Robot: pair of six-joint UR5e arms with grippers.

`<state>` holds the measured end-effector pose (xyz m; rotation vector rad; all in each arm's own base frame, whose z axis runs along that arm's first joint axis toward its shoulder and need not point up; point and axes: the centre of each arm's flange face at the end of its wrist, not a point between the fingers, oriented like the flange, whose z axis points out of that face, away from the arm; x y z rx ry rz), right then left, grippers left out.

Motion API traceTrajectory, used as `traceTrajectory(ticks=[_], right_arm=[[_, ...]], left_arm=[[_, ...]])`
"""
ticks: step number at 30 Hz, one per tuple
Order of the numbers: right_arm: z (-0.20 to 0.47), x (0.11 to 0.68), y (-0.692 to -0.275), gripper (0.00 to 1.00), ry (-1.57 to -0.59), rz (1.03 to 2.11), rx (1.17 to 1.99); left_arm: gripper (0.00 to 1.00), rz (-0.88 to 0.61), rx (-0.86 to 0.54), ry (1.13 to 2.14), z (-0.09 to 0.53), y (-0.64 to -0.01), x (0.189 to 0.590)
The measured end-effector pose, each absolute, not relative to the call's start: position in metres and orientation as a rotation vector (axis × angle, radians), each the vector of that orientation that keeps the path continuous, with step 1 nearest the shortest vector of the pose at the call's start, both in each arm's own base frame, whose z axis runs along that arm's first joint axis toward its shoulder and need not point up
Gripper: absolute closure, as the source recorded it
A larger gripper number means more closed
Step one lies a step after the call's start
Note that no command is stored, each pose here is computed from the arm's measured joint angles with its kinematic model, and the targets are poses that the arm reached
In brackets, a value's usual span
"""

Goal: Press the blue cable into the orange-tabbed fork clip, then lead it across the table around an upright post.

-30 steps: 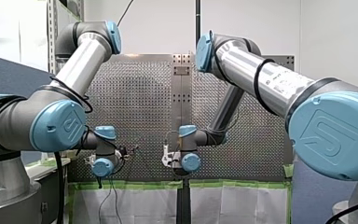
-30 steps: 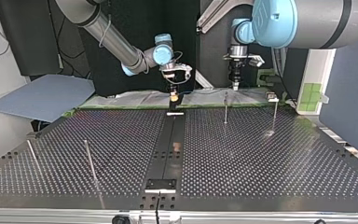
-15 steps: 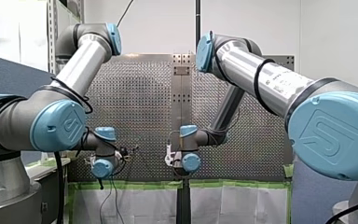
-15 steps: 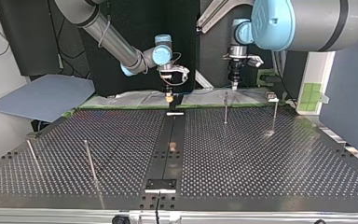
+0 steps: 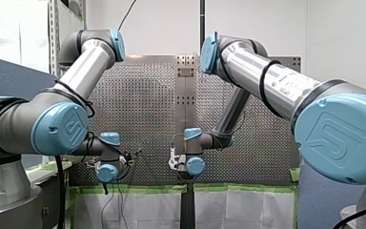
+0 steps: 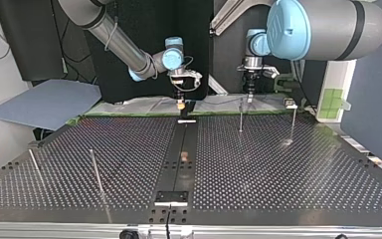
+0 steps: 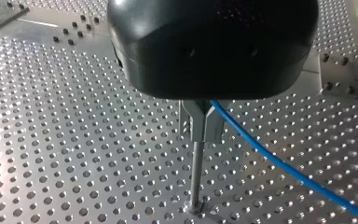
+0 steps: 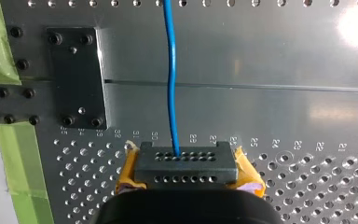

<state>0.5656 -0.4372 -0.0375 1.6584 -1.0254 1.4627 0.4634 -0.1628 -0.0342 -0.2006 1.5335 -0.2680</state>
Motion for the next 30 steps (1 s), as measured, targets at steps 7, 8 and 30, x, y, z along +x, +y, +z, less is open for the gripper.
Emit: traceTrajectory(ticks=[7,8,30], right_arm=[[-0.036,0.567,-0.44,1.0,-1.011,1.475,1.674],[-0.036,0.567,-0.44,1.0,-1.008,1.478,1.677],[-0.033,0.562,-0.458,1.0,-0.969,1.508,1.715]], left_arm=[[1.0,-0.283,-0.206,1.524,-0.031,-0.16,0.479],[1.0,-0.286,-0.208,1.523,-0.031,-0.16,0.481],[1.0,-0.337,-0.212,1.555,-0.041,-0.149,0.518]])
